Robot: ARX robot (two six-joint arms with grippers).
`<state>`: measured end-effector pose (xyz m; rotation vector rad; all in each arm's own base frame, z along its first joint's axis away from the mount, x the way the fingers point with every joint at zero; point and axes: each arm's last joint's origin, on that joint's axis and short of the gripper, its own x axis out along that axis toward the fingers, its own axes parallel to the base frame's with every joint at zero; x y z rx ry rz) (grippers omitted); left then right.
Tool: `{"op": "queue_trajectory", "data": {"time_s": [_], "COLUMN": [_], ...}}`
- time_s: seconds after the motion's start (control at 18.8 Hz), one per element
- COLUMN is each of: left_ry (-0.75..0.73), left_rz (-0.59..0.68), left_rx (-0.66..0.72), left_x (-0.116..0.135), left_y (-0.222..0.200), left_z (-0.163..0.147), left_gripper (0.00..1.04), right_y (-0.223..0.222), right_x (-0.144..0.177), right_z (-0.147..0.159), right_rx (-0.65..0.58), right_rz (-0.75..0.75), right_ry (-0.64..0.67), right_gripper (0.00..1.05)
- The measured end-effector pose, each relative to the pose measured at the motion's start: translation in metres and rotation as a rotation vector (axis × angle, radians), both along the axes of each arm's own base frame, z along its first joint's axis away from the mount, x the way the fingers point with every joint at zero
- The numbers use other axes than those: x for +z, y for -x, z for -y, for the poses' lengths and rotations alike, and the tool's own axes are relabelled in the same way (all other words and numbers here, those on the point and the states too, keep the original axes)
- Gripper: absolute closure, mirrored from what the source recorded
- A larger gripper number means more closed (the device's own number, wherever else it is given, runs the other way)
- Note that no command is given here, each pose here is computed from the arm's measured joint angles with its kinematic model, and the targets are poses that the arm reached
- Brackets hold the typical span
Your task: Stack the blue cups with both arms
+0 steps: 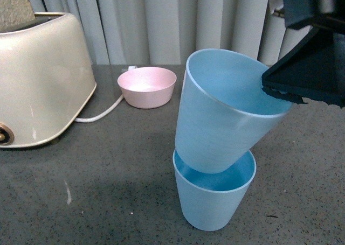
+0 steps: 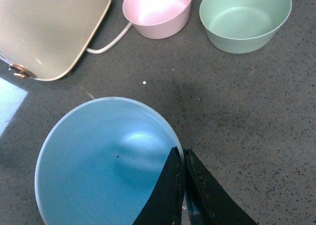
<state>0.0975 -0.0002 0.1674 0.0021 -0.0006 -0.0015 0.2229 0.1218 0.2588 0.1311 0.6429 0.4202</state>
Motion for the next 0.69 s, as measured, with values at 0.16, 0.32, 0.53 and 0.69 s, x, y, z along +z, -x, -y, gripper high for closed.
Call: {"op": "queue_trajectory", "data": {"time_s": [0.16,0.32,0.53,0.69], "left_ry": [0.0,0.0,0.0,0.0], "left_rz": [0.0,0.0,0.0,0.0], "left_rx": [0.0,0.0,0.0,0.0], "left_x": [0.0,0.0,0.0,0.0], "left_y": [0.0,0.0,0.0,0.0], "left_z": [0.0,0.0,0.0,0.0], "left_gripper": [0.07,0.07,0.07,0.07], "right_y": [-0.001,-0.001,-0.002,-0.005], "right_x": [-0.004,-0.005,-0.004,0.002], "right_z": [0.0,0.0,0.001,0.01], "right_rx": [-0.005,0.004,0.004,-0.034], "right_rz": [-0.013,-0.027,-0.028,-0.007], "right_ry": [0.015,0.014,-0.01,-0.051], "right_gripper": [1.03,0.95,0.53,0.22]}}
